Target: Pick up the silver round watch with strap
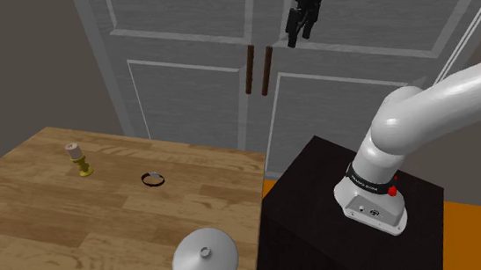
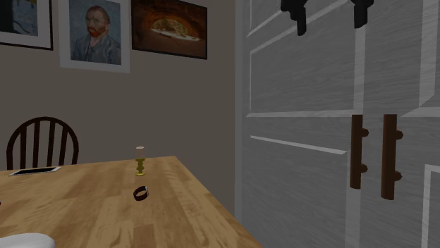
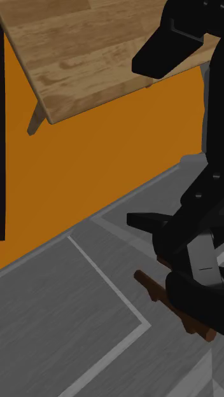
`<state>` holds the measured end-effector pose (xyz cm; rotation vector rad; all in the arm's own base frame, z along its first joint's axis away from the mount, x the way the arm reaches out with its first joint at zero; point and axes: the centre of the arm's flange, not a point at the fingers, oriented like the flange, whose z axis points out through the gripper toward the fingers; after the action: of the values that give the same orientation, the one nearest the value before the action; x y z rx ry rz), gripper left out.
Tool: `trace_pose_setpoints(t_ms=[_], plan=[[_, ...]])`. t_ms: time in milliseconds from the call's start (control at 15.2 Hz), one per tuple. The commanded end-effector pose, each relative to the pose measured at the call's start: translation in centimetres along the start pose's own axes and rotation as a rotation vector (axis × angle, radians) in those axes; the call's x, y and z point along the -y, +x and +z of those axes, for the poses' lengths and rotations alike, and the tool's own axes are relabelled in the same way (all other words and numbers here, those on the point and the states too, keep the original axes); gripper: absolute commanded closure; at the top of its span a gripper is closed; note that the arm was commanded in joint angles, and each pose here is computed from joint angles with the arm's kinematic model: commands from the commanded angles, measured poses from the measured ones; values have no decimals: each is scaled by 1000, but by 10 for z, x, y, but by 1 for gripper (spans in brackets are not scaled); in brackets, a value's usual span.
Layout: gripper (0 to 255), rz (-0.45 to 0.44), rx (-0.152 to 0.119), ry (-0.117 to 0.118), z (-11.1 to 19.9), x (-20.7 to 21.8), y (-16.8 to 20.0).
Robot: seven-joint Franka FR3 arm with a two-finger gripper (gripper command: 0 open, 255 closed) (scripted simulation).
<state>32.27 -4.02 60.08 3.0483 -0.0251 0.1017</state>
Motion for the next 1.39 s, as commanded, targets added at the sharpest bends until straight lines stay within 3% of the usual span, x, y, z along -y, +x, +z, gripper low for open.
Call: trace_pose_setpoints(t_ms=[0, 1320], plan=[[0, 0, 0, 0, 0, 0, 0], [0, -130, 64, 81, 145, 182, 116]])
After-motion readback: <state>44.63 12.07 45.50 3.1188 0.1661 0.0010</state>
